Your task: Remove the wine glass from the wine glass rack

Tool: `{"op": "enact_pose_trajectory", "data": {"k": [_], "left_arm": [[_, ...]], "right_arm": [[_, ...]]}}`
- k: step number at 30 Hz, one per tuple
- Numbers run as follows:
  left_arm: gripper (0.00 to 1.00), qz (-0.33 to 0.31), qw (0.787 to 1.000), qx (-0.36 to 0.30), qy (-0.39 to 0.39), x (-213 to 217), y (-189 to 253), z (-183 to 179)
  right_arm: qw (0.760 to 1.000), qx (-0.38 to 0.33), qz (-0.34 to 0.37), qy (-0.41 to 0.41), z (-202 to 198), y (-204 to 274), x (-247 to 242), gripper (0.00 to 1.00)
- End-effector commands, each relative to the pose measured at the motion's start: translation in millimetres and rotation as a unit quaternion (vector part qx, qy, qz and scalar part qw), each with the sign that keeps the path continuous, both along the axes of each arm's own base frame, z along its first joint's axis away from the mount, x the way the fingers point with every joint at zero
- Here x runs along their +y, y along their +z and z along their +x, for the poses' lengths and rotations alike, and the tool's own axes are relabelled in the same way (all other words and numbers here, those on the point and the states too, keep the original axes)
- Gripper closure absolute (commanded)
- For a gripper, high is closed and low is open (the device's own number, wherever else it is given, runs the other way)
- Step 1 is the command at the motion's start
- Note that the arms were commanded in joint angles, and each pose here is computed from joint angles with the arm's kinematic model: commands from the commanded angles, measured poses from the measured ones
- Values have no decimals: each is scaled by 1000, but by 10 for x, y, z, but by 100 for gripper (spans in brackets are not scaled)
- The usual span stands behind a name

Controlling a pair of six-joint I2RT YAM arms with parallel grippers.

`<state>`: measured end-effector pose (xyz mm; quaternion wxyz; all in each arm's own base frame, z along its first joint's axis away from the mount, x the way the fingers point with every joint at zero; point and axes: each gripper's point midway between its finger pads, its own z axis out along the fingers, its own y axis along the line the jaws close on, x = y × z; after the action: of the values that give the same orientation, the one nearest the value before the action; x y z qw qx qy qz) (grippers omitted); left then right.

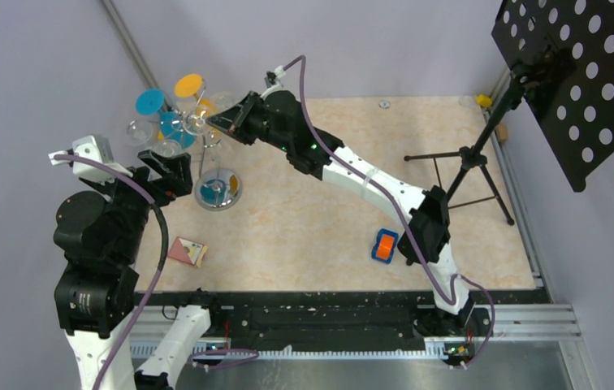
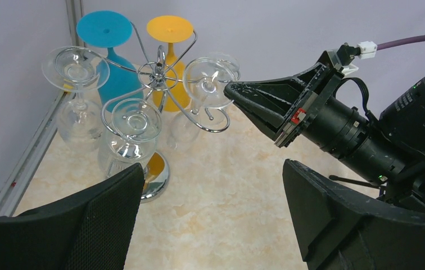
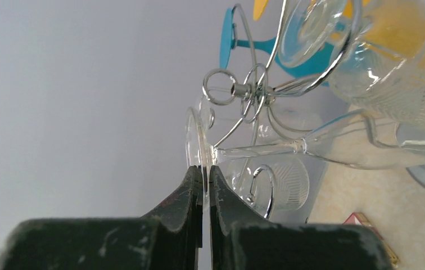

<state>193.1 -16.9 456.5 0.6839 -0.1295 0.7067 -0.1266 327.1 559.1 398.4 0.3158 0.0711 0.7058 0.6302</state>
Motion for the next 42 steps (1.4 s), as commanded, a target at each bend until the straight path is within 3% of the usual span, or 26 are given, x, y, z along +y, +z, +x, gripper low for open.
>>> {"op": "enact_pose_trajectory", "data": {"k": [1,12,17,28,36,42], "left_arm": [[4,1,1000,-13,0,4,58,-17],[4,7,1000,-16,-25,-83,25,15],[4,-10,999,-30,-44,-167,24,50],[4,2,986,-80,-145,-516,-79,73],[5,16,949,-128,-286,-984,-175,78],[14,28,905,-166,-391,-1312,-322,196]], "right_arm": [[998,-11,8,-60,158,287,-167,100],[995,26,10,-92,156,296,-518,100],[994,10,60,-89,56,503,-756,100],[994,12,75,-82,-185,542,-1170,100],[989,-3,91,-114,-507,651,-1780,100],[987,-5,99,-123,-776,703,-2185,100]]}}
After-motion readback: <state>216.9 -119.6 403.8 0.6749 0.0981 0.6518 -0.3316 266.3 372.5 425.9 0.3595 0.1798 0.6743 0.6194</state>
